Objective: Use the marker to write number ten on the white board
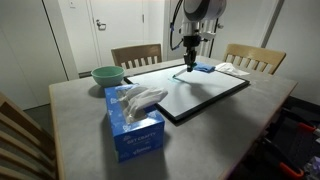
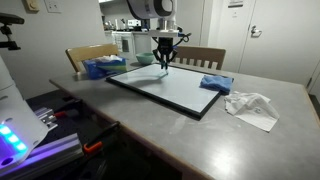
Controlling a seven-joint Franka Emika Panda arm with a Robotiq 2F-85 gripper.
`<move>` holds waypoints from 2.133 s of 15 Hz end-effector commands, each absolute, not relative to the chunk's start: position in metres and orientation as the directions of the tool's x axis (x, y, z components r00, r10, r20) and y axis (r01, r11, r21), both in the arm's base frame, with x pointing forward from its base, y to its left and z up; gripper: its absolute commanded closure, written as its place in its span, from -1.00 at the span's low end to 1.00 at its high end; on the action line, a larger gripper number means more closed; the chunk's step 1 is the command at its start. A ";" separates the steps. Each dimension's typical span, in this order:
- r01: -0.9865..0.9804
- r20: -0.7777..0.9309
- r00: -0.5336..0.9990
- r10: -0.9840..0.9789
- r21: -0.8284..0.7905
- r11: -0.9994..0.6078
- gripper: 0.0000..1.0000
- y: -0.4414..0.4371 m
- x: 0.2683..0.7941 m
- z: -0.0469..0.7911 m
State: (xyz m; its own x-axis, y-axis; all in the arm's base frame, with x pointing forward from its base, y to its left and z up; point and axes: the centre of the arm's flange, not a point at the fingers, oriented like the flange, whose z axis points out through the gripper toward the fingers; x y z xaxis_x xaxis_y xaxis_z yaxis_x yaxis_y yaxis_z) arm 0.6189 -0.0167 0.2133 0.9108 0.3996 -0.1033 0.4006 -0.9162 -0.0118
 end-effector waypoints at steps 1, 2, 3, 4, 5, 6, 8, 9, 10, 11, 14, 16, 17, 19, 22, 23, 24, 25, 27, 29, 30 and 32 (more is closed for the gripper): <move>0.418 -0.087 0.905 0.416 0.016 -0.908 0.90 -0.019 0.629 0.223; 0.428 -0.063 0.902 0.426 0.006 -0.904 0.90 -0.018 0.633 0.230; 0.436 -0.056 0.899 0.435 0.019 -0.900 0.90 -0.017 0.638 0.240; 0.451 -0.047 0.892 0.449 0.027 -0.892 0.90 -0.014 0.643 0.250; 0.465 -0.035 0.885 0.464 0.038 -0.884 0.90 -0.012 0.650 0.260; 0.484 -0.024 0.875 0.483 0.049 -0.874 0.90 -0.007 0.658 0.274; 0.521 -0.021 0.854 0.521 0.053 -0.852 0.90 0.006 0.671 0.292; 0.543 -0.025 0.840 0.542 0.060 -0.838 0.90 0.014 0.677 0.301; 0.566 -0.027 0.824 0.566 0.068 -0.822 0.90 0.024 0.684 0.309; 0.587 -0.029 0.809 0.587 0.078 -0.806 0.90 0.033 0.689 0.316; 0.647 -0.024 0.761 0.648 0.101 -0.756 0.90 0.060 0.705 0.335; 0.684 -0.003 0.726 0.688 0.105 -0.722 0.90 0.078 0.714 0.341; 0.701 0.009 0.709 0.705 0.102 -0.706 0.90 0.086 0.719 0.343; 0.737 0.037 0.669 0.742 0.097 -0.669 0.90 0.102 0.728 0.342; 0.788 0.073 0.608 0.790 0.063 -0.612 0.90 0.128 0.739 0.331; 0.806 0.086 0.585 0.806 0.048 -0.590 0.90 0.137 0.741 0.326; 0.824 0.097 0.560 0.823 0.035 -0.566 0.90 0.147 0.742 0.320; 0.843 0.110 0.533 0.839 0.016 -0.538 0.90 0.157 0.741 0.313; 0.872 0.130 0.487 0.864 -0.021 -0.489 0.90 0.176 0.739 0.301; 0.893 0.141 0.450 0.882 -0.048 -0.448 0.90 0.193 0.736 0.290; 0.900 0.140 0.436 0.889 -0.056 -0.433 0.90 0.200 0.735 0.284; 0.906 0.128 0.423 0.897 -0.053 -0.420 0.90 0.209 0.734 0.271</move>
